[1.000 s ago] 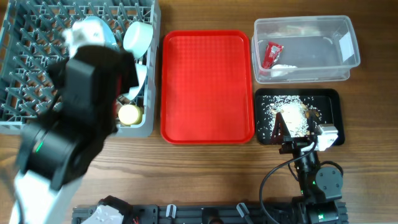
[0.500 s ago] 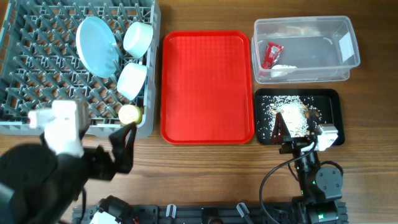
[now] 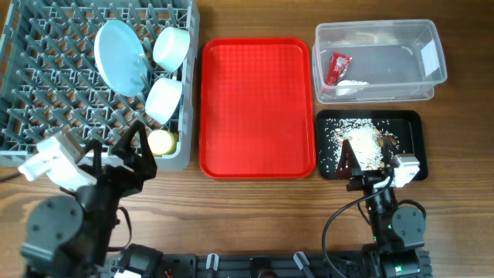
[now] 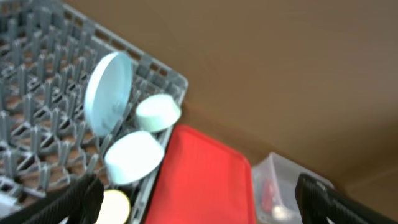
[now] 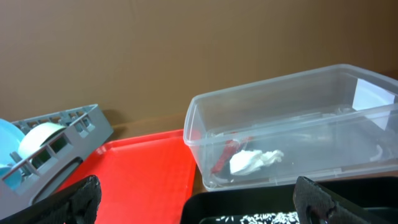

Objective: Sort waste into correct bins and load items into the dishwasher rack

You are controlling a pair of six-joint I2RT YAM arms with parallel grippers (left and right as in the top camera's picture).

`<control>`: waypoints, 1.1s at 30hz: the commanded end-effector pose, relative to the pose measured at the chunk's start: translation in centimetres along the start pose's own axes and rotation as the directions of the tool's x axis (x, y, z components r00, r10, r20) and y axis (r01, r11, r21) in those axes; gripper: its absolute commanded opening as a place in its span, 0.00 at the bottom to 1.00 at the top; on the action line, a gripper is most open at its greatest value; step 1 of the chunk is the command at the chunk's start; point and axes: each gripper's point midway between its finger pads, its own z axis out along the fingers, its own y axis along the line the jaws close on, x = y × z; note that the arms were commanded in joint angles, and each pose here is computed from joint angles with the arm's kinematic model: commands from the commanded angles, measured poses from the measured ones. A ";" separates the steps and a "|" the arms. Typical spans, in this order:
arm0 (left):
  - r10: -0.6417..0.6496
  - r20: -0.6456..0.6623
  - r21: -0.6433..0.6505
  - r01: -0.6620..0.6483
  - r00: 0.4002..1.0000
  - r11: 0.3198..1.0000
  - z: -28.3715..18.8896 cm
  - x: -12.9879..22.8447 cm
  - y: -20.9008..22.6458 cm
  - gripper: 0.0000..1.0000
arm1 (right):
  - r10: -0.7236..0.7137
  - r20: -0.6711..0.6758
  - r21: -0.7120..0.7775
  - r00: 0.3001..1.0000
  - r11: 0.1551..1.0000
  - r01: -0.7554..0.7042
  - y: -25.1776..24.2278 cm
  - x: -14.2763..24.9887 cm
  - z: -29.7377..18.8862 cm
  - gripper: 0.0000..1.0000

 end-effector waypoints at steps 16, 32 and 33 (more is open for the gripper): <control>-0.095 0.156 -0.018 0.099 0.983 0.995 3.2 9.3 10.1 1.00 | -0.016 0.021 0.020 1.000 1.000 0.016 -0.4 -0.4 -0.1 1.00; -0.108 0.215 0.051 0.099 0.971 0.994 8.4 13.3 12.6 1.00 | -0.016 0.021 0.020 1.000 1.000 0.016 -0.4 -0.4 -0.1 1.00; -0.108 0.213 0.049 0.100 0.971 0.994 8.4 13.4 12.6 1.00 | -0.016 0.021 0.020 1.000 1.000 0.015 -0.4 -0.4 -0.1 1.00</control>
